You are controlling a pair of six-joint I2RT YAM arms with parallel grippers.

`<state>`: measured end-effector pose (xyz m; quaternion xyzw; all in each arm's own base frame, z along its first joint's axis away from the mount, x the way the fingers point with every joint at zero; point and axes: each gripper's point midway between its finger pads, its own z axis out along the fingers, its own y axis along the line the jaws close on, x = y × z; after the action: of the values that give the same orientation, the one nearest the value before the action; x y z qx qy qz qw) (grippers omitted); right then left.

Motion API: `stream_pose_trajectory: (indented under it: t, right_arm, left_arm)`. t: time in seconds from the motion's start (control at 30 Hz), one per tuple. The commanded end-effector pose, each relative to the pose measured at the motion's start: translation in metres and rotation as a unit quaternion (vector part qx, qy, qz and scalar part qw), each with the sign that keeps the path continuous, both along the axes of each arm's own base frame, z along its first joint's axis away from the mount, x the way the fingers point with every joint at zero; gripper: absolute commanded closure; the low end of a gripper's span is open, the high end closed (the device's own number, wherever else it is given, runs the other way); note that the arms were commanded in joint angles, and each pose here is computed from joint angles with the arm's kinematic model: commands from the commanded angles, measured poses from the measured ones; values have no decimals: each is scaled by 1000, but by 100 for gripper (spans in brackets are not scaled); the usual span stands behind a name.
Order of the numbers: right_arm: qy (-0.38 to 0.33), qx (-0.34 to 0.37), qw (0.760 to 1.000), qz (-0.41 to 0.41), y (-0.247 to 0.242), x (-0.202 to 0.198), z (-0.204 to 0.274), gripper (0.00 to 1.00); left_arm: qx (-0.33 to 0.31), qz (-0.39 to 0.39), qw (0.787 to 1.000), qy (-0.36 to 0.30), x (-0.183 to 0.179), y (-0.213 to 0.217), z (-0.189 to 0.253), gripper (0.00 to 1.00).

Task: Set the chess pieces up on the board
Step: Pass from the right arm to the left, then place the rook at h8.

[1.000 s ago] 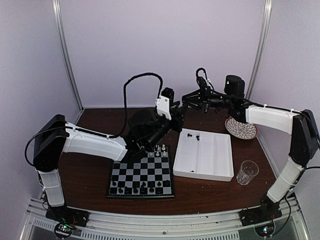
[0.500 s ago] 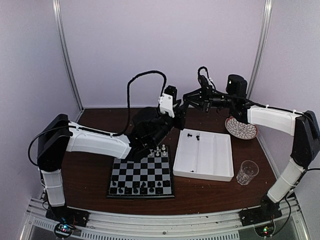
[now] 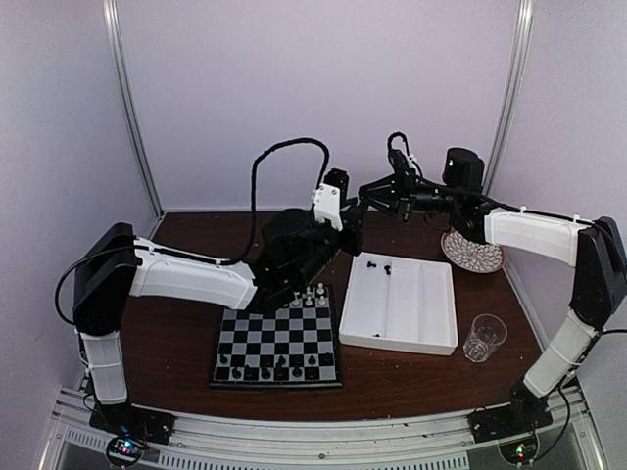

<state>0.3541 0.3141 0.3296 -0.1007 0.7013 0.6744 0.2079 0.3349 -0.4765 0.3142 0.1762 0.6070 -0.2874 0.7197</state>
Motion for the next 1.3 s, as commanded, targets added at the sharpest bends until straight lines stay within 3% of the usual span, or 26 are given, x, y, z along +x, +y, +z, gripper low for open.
stream_pose_trajectory:
  t: [0.0,0.33,0.53,0.63,0.77,0.9,1.03,1.27]
  right_arm:
    - [-24,10,1000,2,1,-8,13,84]
    - [-29,3,1000,1,-1,-8,9,80]
    - [-41,-7,999,-14,-17,-1,11,58]
    - [-54,-14,998,-35,-38,8,14,54]
    - [-90,-67,991,-70,-75,23,-3,52]
    - [-132,-135,977,-103,-104,30,-33,52]
    - [-158,-157,968,-113,-115,29,-50,52]
    - [-171,-185,962,-102,-116,29,-67,51]
  left_arm:
    - [-14,5,1000,-3,9,0,6,79]
    - [-12,5,1000,-7,8,11,13,88]
    - [19,-8,1000,-3,4,32,15,91]
    - [48,-19,998,25,3,48,12,91]
    - [110,-58,986,114,-13,78,7,92]
    - [205,-83,947,231,-48,123,-14,92]
    - [275,-84,901,326,-89,179,-25,92]
    - [376,-91,792,472,-158,247,-67,93]
